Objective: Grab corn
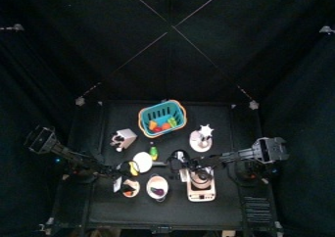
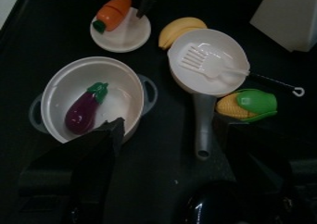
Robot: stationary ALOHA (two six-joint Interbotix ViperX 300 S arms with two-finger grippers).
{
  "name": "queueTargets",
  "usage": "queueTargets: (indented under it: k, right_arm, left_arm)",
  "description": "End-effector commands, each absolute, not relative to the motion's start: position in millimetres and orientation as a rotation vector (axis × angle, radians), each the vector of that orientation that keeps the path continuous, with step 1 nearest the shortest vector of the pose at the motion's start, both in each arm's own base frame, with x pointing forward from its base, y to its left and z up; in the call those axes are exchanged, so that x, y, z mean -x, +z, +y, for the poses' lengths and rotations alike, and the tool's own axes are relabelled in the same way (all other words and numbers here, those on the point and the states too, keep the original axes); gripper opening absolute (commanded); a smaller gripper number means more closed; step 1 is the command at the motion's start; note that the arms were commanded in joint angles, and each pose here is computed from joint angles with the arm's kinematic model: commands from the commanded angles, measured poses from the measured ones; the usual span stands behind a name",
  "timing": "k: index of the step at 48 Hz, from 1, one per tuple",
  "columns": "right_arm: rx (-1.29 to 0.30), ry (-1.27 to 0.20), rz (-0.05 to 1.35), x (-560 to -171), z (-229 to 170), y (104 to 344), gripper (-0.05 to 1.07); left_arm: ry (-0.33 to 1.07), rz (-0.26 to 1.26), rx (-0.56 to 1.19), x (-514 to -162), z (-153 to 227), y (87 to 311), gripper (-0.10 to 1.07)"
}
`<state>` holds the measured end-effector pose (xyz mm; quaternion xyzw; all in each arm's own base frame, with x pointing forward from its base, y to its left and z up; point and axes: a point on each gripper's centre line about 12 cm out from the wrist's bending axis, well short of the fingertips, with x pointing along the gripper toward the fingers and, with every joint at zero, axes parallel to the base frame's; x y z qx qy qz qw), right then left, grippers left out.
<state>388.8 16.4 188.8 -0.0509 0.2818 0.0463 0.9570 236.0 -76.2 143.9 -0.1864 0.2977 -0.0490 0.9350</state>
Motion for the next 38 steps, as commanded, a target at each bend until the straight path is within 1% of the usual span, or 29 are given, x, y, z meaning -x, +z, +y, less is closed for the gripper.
queueTargets:
  k: [1, 4, 10, 14, 19, 23, 25, 28, 32, 35, 38]
  right_arm:
    - [0.106, 0.080, 0.553, -382.8, 15.5, 203.7, 1.04]
    - [0.108, 0.064, 0.595, -376.5, 14.5, 197.9, 1.04]
    - [0.140, 0.055, 0.715, -362.8, 24.7, 181.1, 1.04]
    - [0.152, 0.043, 0.759, -361.7, 26.6, 176.3, 1.04]
    - [0.136, 0.041, 0.759, -376.4, 26.3, 171.0, 1.04]
    - [0.115, 0.008, 0.756, -396.3, 12.6, 166.0, 1.04]
    - [0.092, -0.020, 0.748, -411.9, 3.5, 166.2, 1.04]
    - [0.079, -0.046, 0.736, -425.5, -6.1, 169.0, 1.04]
    - [0.086, -0.069, 0.731, -436.0, -13.7, 175.2, 1.04]
    - [0.065, -0.092, 0.711, -442.2, -19.1, 184.7, 1.04]
    - [-0.001, -0.121, 0.683, -449.8, -25.3, 194.5, 1.04]
  left_arm:
    - [-0.099, 0.557, 0.374, -243.4, -73.2, 153.1, 0.97]
    - [-0.097, 0.525, 0.365, -245.2, -70.4, 156.6, 0.97]
    - [-0.111, 0.446, 0.332, -247.1, -66.3, 165.4, 0.97]
    - [-0.114, 0.395, 0.319, -247.5, -63.3, 170.6, 0.97]
    - [-0.123, 0.332, 0.301, -246.9, -60.6, 176.6, 0.97]
    - [-0.118, 0.318, 0.295, -245.9, -58.2, 176.1, 0.97]
    - [-0.117, 0.318, 0.296, -245.7, -57.8, 175.8, 0.97]
    - [-0.118, 0.319, 0.293, -245.3, -57.7, 175.3, 0.97]
    - [-0.116, 0.324, 0.294, -244.2, -57.3, 173.8, 0.97]
    - [-0.111, 0.328, 0.295, -243.3, -56.2, 172.3, 0.97]
    - [-0.094, 0.330, 0.302, -242.9, -52.3, 170.8, 0.97]
